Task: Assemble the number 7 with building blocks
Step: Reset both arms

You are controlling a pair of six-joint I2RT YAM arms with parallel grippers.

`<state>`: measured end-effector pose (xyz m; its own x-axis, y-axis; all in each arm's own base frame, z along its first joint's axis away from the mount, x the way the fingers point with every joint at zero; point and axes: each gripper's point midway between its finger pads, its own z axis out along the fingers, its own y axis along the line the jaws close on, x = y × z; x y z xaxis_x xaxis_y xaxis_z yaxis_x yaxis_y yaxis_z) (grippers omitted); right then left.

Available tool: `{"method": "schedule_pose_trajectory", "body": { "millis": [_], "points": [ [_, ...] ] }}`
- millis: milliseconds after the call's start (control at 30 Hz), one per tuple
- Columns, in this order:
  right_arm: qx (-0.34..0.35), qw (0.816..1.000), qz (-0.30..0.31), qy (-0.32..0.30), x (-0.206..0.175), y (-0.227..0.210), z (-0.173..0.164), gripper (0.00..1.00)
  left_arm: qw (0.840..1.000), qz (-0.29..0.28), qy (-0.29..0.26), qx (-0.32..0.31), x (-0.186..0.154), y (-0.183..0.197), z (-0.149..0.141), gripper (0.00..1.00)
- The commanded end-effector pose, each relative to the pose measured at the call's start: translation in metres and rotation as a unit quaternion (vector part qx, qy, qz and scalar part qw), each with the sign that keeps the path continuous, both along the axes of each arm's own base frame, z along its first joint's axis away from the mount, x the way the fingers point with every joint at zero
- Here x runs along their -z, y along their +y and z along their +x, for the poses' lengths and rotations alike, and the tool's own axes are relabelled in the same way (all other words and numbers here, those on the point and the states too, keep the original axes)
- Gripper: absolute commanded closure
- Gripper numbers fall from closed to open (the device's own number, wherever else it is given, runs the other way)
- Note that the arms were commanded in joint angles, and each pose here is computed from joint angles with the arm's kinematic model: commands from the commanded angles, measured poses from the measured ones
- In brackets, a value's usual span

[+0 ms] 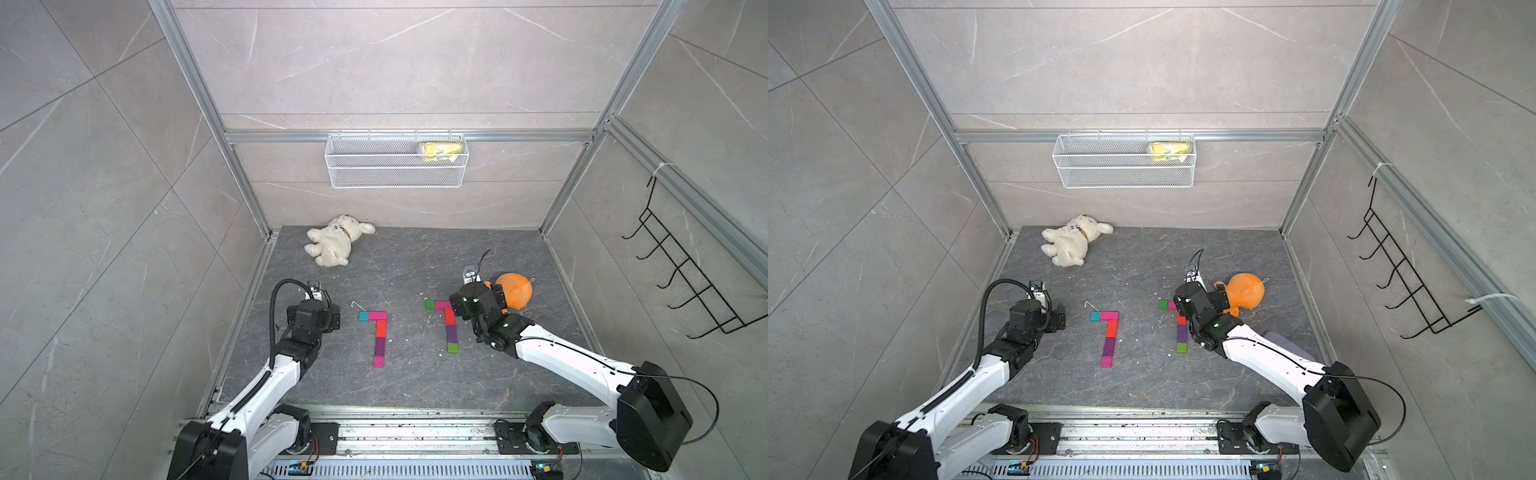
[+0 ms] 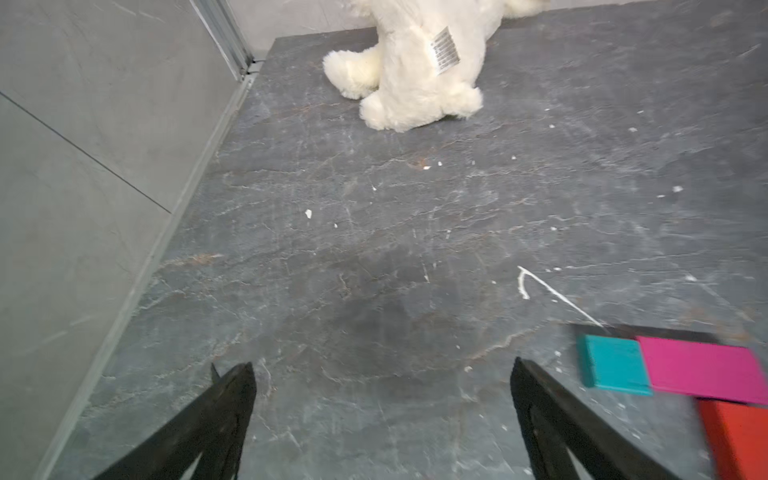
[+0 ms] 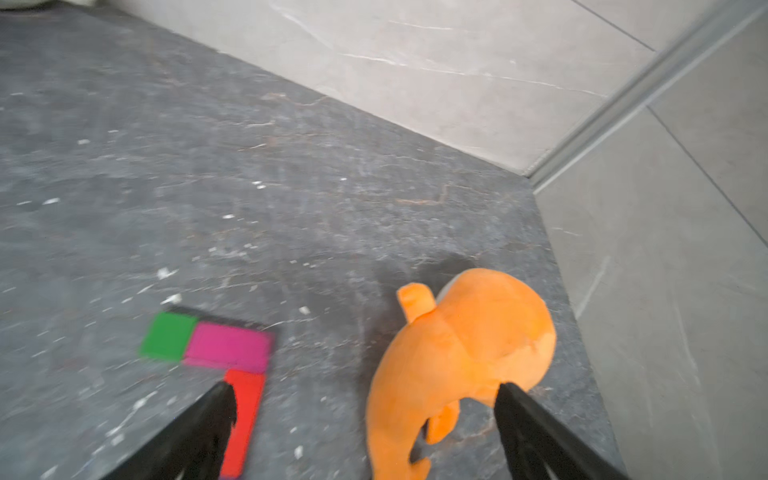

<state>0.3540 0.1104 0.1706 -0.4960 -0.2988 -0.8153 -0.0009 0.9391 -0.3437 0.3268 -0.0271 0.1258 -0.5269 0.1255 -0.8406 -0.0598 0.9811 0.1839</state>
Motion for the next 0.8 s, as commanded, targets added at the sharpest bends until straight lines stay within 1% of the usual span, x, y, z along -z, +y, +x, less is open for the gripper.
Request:
{"method": "schedule_pose_trajectory", "body": {
  "millis": [0, 67, 200, 267, 367, 500, 600, 767],
  "points": [
    [0.023, 0.999, 0.017, -0.045, -0.006, -0.018, 0.013, 0.01, 0.993, 0.048, -0.11, -0.011, -0.038, 0.007, 0.026, 0.0],
    [0.04, 0.998, 0.022, -0.047, 0.003, -0.031, 0.016, 0.0, 0.991, 0.049, -0.127, -0.001, -0.033, 0.004, 0.029, 0.0],
    [0.065, 0.995, 0.039, -0.064, 0.015, -0.053, 0.017, 0.0, 0.992, 0.063, -0.109, -0.003, -0.011, 0.005, 0.035, 0.0],
    [0.061, 0.994, 0.051, -0.075, 0.021, -0.058, 0.016, 0.0, 0.992, 0.058, -0.111, -0.001, -0.003, 0.003, 0.039, 0.0],
    [0.062, 0.992, 0.059, -0.09, 0.031, -0.066, 0.014, 0.0, 0.992, 0.072, -0.108, -0.006, 0.008, 0.005, 0.044, 0.0],
    [0.048, 0.992, 0.067, -0.092, 0.044, -0.069, 0.009, 0.0, 0.991, 0.083, -0.109, -0.003, 0.012, 0.006, 0.049, 0.0],
    [0.05, 0.992, 0.07, -0.096, 0.049, -0.073, 0.008, 0.0, 0.99, 0.084, -0.114, -0.018, 0.013, 0.013, 0.051, 0.0],
    [0.017, 0.992, 0.08, -0.101, 0.049, -0.065, 0.016, 0.0, 0.992, 0.058, -0.107, -0.041, 0.015, 0.028, 0.052, 0.0]
  ]
}}
